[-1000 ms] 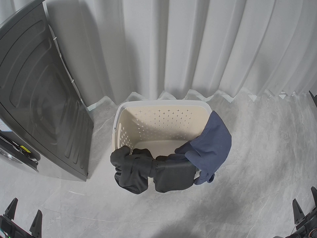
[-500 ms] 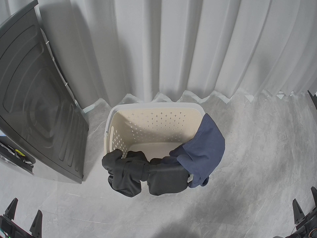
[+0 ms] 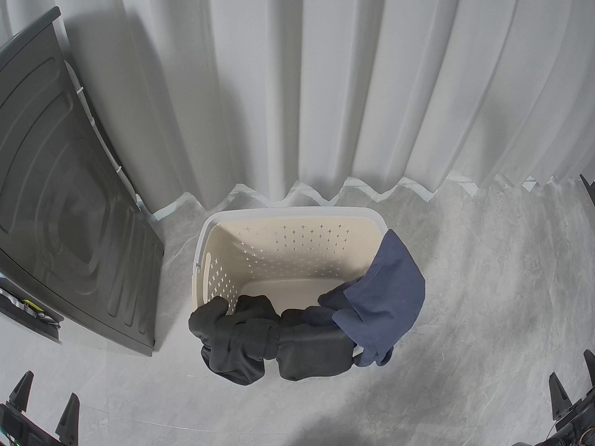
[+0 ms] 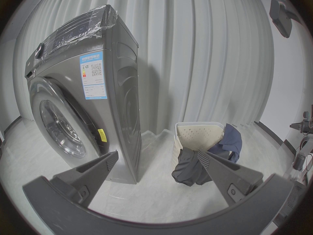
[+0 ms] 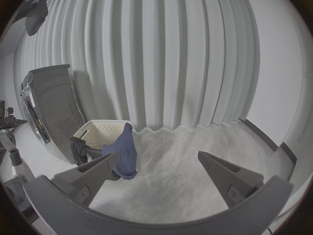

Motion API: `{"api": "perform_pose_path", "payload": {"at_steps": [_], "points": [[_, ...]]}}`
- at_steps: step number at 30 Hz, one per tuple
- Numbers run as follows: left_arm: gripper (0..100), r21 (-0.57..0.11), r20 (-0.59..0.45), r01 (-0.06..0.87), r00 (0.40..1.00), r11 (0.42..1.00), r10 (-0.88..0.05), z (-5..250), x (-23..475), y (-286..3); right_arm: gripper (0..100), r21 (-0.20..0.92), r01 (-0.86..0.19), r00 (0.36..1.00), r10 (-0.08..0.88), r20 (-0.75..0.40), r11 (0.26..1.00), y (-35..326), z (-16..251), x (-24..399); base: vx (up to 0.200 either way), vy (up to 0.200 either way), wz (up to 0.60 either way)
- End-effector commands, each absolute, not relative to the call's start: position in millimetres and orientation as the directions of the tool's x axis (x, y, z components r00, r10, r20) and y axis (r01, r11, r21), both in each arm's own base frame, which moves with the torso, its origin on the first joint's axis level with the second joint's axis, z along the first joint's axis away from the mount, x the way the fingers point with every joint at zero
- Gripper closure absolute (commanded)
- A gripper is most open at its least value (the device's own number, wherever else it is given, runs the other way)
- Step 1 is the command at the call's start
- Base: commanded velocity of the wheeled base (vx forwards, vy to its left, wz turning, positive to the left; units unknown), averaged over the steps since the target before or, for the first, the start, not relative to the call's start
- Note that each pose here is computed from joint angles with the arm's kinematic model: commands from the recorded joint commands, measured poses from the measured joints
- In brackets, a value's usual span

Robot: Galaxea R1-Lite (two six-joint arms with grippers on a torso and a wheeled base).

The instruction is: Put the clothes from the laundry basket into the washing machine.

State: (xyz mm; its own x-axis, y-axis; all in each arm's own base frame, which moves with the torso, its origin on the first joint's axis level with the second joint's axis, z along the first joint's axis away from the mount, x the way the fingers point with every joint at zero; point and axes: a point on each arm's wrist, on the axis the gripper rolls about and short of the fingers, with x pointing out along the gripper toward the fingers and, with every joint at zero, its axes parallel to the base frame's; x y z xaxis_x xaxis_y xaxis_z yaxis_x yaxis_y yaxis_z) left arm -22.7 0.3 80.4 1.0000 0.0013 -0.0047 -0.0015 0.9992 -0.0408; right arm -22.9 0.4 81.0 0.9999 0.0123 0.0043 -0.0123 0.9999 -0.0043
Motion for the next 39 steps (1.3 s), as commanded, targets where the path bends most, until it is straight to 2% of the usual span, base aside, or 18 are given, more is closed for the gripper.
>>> {"api": "perform_pose_path", "payload": {"at_steps": [1,5,11,17,23,32,39], "points": [[0,-0.040,-0.005,-0.002,1.000,0.999,0.002,75.9,-22.8,0.3,0,-0.005,-0.012,1.000,0.012,-0.002,1.000,0.4,75.9,-22.5,0.000,0.000,0.00],[0,-0.040,-0.005,-0.002,1.000,0.999,0.002,75.9,-22.8,0.3,0,-0.005,-0.012,1.000,0.012,-0.002,1.000,0.4,75.9,-22.5,0.000,0.000,0.00],[0,-0.041,-0.005,-0.002,1.000,0.999,0.002,75.9,-22.8,0.3,0,-0.005,-0.012,1.000,0.012,-0.002,1.000,0.4,75.9,-22.5,0.200,0.000,0.00],[0,-0.041,-0.005,-0.002,1.000,0.999,0.002,75.9,-22.8,0.3,0,-0.005,-0.012,1.000,0.012,-0.002,1.000,0.4,75.9,-22.5,0.000,0.000,0.00],[0,-0.040,-0.005,-0.002,1.000,0.999,0.002,75.9,-22.8,0.3,0,-0.005,-0.012,1.000,0.012,-0.002,1.000,0.4,75.9,-22.5,0.200,0.000,0.00],[0,-0.041,-0.005,-0.002,1.000,0.999,0.002,75.9,-22.8,0.3,0,-0.005,-0.012,1.000,0.012,-0.002,1.000,0.4,75.9,-22.5,0.000,0.000,0.00],[0,-0.041,-0.005,-0.002,1.000,0.999,0.002,75.9,-22.8,0.3,0,-0.005,-0.012,1.000,0.012,-0.002,1.000,0.4,75.9,-22.5,0.171,0.000,0.00]]}}
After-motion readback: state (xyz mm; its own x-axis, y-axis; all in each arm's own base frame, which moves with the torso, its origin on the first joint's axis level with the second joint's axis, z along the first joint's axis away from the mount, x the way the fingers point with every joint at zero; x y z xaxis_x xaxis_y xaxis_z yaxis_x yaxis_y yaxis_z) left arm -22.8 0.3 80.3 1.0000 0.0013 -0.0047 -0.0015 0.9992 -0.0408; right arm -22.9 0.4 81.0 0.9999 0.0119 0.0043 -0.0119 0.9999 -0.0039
